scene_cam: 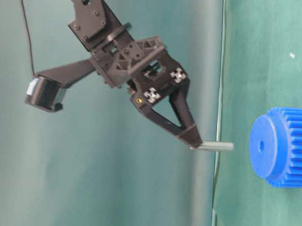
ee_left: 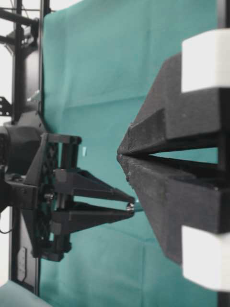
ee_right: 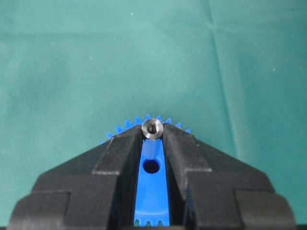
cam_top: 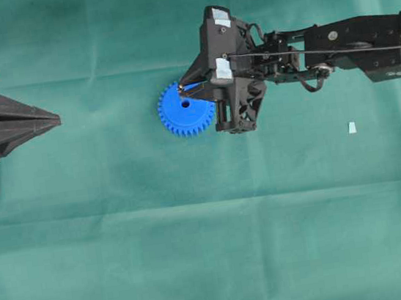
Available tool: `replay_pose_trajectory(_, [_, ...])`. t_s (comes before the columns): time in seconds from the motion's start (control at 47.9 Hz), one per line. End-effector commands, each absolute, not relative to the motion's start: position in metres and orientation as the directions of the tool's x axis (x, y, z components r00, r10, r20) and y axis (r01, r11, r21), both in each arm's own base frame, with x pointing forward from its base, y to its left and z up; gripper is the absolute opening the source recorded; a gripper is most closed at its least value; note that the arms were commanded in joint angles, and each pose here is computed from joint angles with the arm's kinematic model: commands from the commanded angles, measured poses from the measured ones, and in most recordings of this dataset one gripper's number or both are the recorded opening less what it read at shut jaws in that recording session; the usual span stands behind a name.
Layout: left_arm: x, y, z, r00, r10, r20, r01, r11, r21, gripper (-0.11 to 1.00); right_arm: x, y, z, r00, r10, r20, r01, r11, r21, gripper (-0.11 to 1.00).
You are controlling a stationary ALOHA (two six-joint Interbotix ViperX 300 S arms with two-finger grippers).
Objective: Insert the shaft into the center hole of the gear.
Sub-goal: 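Align the shaft over the gear's center hole and lower it in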
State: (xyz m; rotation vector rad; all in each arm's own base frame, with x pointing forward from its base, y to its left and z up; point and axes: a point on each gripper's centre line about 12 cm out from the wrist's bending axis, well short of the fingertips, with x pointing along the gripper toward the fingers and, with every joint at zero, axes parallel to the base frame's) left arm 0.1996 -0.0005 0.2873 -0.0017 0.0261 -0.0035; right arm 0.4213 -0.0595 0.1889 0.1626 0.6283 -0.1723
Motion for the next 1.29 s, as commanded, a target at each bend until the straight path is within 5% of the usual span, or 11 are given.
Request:
replay_pose_trajectory(0.0, [0.202,-0.001,0.297,1.000,-0.005,0.000,0.005,1.000,0.000,0.00,0.429,-0.063,0.196,0.819,-0.120,-0.561,0.212,0.972,0.102,0.17])
replay_pose_trajectory(0.292, [0.202,-0.001,0.297,1.000,-0.005,-0.005,0.005,1.000,0.000,0.00,0.434,-0.070,0.169,0.799,-0.129,-0.587,0.234,0.966,0.106,0.17])
replay_pose_trajectory(0.855, [0.202,-0.001,0.296,1.000,-0.005,-0.011,0.005,1.000,0.000,0.00,0.430,-0.069,0.201,0.837,-0.133,-0.531,0.227,0.967,0.115,0.17])
replay_pose_trajectory(1.273, [0.202,-0.001,0.295,1.000,-0.005,-0.015,0.005,1.000,0.000,0.00,0.432,-0.060,0.177,0.825,-0.118,-0.552,0.237,0.960,0.149,0.17])
